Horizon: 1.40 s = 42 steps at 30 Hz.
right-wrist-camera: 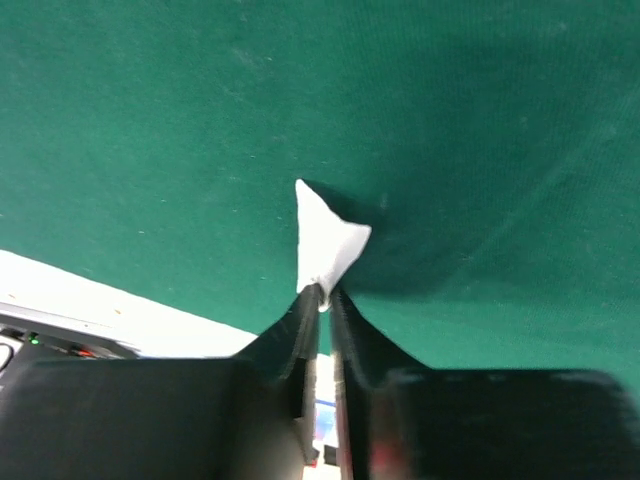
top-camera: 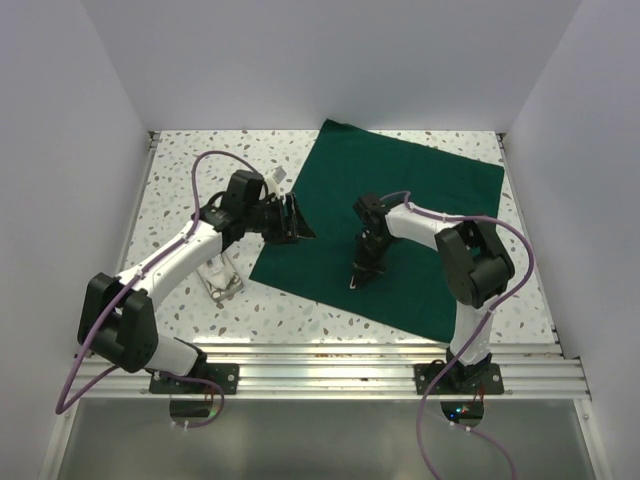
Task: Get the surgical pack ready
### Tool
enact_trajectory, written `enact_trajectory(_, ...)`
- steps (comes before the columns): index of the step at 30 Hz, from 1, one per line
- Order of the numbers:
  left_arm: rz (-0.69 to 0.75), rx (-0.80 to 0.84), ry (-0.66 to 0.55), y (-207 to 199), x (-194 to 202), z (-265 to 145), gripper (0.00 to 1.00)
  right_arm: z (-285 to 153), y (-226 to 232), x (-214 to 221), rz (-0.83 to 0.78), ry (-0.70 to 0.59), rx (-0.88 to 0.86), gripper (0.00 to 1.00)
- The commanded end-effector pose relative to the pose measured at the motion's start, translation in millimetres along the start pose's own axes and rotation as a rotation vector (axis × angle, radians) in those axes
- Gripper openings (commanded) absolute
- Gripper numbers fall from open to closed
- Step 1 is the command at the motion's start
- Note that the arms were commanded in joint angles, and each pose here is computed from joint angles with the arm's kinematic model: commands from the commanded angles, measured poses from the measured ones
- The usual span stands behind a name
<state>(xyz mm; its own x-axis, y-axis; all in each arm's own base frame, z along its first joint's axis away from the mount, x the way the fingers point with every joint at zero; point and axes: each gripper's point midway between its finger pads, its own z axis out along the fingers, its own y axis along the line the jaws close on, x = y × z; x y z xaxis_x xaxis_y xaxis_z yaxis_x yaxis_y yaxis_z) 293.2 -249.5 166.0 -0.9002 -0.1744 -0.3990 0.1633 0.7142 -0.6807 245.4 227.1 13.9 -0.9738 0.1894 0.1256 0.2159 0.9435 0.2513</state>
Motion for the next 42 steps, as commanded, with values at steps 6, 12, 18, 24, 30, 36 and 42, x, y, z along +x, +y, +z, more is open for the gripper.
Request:
enact_trajectory(6,0.024,0.046,-0.012,-6.9,-6.7,0.4,0.61,-10.9,8.1,-16.7,-0.054,-0.085,-0.014,0.0)
enact_trajectory(12,0.061,0.228,0.023,-34.8,-2.5,1.7,0.66,-59.7,46.6,-14.5,-0.255,-0.145,-0.206,0.0)
enact_trajectory(18,0.083,0.424,0.019,-64.4,-3.7,-3.0,0.68,-121.9,94.9,22.9,-0.457,-0.135,-0.559,0.0)
enact_trajectory(24,0.067,0.508,0.02,-77.0,-0.3,-7.6,0.69,-159.3,117.7,41.6,-0.513,-0.161,-0.754,0.0)
enact_trajectory(30,0.055,0.568,0.012,-85.1,5.1,-14.5,0.66,-169.8,125.1,50.1,-0.533,-0.144,-0.823,0.0)
enact_trajectory(36,0.014,0.613,0.008,-87.1,9.1,-18.3,0.51,-170.5,125.4,52.0,-0.533,-0.135,-0.838,0.0)
enact_trajectory(42,-0.012,0.586,-0.018,-79.2,4.2,-17.1,0.11,-163.3,120.8,56.9,-0.539,-0.103,-0.827,0.02)
